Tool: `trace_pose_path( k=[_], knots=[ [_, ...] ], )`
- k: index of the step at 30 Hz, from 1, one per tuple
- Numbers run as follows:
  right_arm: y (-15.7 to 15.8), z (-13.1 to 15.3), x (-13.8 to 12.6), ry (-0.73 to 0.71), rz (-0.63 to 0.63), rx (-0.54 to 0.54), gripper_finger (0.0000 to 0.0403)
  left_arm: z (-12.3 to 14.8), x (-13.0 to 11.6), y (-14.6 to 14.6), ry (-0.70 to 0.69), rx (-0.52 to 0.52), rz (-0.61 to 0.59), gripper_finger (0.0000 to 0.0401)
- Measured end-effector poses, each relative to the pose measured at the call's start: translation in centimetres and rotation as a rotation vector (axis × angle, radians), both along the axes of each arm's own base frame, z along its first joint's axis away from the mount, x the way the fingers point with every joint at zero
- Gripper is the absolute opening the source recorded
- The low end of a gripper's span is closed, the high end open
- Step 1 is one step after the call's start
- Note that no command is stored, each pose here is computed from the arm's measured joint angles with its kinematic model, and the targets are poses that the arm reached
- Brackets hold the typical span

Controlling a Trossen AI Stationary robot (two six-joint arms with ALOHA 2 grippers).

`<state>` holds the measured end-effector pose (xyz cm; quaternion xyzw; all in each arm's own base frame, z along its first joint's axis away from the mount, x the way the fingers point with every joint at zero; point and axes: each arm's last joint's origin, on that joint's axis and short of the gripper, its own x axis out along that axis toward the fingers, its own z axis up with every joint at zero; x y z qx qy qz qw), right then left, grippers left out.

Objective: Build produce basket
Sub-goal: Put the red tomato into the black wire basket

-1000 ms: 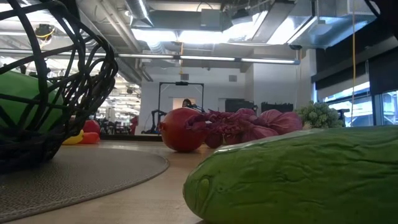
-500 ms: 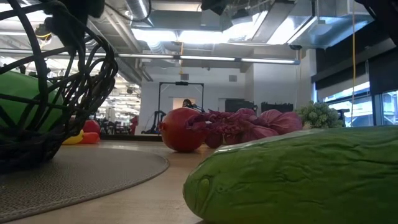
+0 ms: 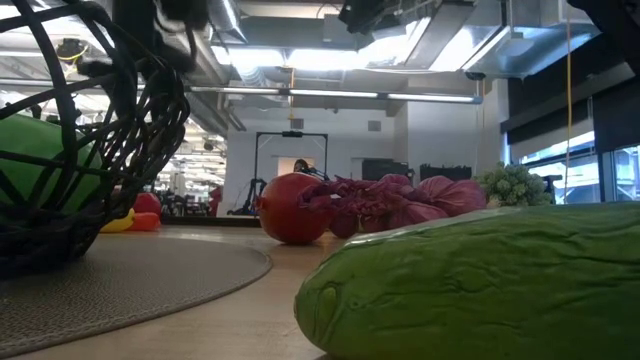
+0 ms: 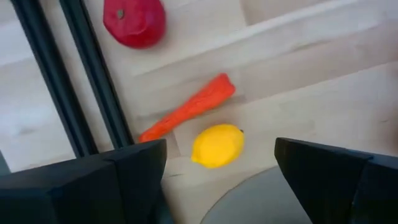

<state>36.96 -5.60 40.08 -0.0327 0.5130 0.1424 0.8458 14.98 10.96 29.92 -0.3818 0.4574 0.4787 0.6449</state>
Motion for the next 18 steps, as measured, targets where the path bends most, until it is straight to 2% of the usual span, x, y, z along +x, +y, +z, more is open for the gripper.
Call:
trace_pose_path(
  k=[4, 10, 18],
  knots=[
    [-0.7, 0.4, -0.6, -0.005, -0.003, -0.008, 0.0064, -1.5, 0.0, 2.8, 0.041, -0.085, 0.029, 0.0291],
    [-2.5, 0.9, -1.5, -0.016, -0.051, -0.016, 0.0064, -3.0, -0.4, 6.4, 0.054, -0.072, 0.037, 0.0291],
    [-4.4, 0.9, -2.0, -0.02, -0.101, -0.021, 0.0064, -4.1, -2.9, 9.3, 0.071, -0.115, 0.217, 0.0291]
  ],
)
